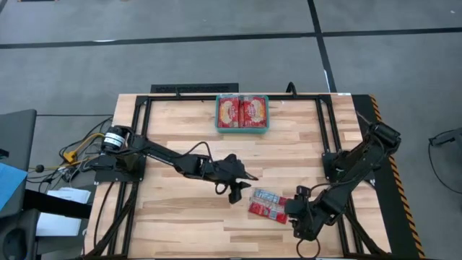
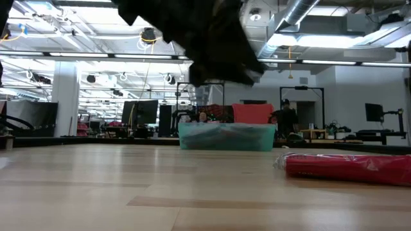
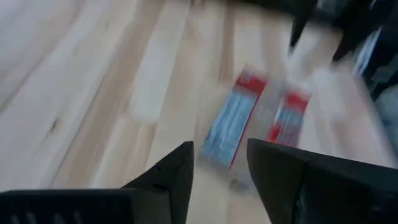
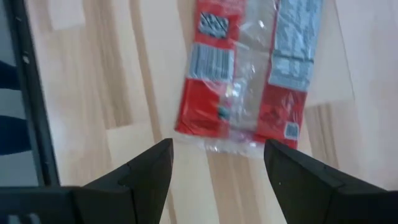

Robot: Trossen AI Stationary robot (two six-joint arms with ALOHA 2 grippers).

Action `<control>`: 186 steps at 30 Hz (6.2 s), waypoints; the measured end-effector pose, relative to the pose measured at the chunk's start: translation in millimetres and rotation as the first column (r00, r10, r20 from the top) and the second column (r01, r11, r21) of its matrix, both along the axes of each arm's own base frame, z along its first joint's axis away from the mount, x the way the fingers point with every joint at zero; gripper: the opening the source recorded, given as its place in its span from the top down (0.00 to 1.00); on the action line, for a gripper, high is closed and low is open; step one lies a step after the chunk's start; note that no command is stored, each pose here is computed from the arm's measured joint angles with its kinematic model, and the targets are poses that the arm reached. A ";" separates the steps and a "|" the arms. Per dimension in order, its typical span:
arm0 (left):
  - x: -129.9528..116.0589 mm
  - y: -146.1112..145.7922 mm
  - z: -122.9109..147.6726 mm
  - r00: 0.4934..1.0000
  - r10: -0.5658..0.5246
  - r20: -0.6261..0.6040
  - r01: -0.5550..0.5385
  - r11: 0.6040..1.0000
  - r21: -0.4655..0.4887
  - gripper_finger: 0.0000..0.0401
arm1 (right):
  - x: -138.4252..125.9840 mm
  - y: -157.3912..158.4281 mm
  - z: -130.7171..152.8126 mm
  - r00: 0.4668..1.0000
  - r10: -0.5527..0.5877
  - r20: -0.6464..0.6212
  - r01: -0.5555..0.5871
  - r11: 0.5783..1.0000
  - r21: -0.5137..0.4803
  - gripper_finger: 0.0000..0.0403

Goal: Sort popcorn bags into baskets
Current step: Put the red popcorn bag into the green bin

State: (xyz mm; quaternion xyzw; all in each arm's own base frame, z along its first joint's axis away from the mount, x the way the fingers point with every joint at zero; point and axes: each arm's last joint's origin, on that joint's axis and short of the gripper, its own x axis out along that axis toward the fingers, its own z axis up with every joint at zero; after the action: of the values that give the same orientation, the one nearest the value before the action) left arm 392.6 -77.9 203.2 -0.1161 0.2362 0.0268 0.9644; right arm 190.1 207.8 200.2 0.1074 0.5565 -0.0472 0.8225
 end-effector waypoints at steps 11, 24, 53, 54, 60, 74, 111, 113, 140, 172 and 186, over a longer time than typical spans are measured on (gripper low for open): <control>24.1 -19.5 -30.7 0.998 -0.056 -0.015 0.057 0.996 0.075 0.98 | -4.4 10.0 -16.8 0.996 -0.081 -0.030 0.081 0.997 -0.001 0.31; 45.1 -24.5 -48.7 0.997 -0.070 -0.011 0.071 0.992 0.104 1.00 | -1.1 19.8 -24.3 0.987 -0.161 0.006 0.161 0.986 0.053 0.31; 23.9 28.9 -52.4 0.903 0.326 -0.281 -0.250 0.928 0.275 1.00 | 1.5 15.1 -23.4 0.978 -0.184 0.103 0.188 0.982 -0.024 0.31; 23.8 30.1 -46.1 0.908 0.327 -0.262 -0.259 0.929 0.263 1.00 | 1.2 14.5 -23.5 0.977 -0.185 0.105 0.189 0.981 -0.033 0.31; 38.2 23.0 -17.8 0.993 0.098 -0.066 -0.096 0.995 0.039 1.00 | 0.9 13.9 -23.5 0.977 -0.185 0.106 0.190 0.981 -0.041 0.31; 50.0 -5.5 -52.0 0.998 -0.065 -0.020 0.064 0.997 -0.039 1.00 | 2.2 15.0 -22.9 0.975 -0.195 0.107 0.198 0.980 -0.016 0.31; 48.8 -7.8 -54.0 0.997 -0.067 -0.032 0.070 0.990 0.125 1.00 | 6.9 11.2 -22.8 0.972 -0.207 0.112 0.211 0.977 -0.020 0.31; 48.7 -8.1 -54.0 0.997 -0.068 -0.032 0.071 0.990 0.125 1.00 | 7.0 11.1 -22.8 0.972 -0.208 0.112 0.211 0.977 -0.019 0.31; 47.9 -36.1 -79.1 0.960 -0.269 -0.079 0.280 0.941 0.188 1.00 | 16.3 5.2 -22.3 0.960 -0.252 0.119 0.253 0.967 0.006 0.31; 20.9 27.0 -64.5 0.891 0.080 -0.446 0.050 0.961 0.272 1.00 | 78.2 -44.2 -16.6 0.924 0.351 0.155 -0.271 0.883 -0.384 0.31; 20.7 31.7 -65.6 0.885 0.083 -0.458 0.052 0.960 0.275 1.00 | 88.3 -36.1 -47.7 0.866 0.499 0.026 -0.442 0.790 -0.424 0.31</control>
State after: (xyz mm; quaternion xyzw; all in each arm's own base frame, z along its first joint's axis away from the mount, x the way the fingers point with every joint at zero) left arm 413.2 -46.2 137.7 0.0291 0.4534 0.0946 0.8858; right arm 278.4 171.7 152.5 -0.2041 0.4857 0.0527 0.8483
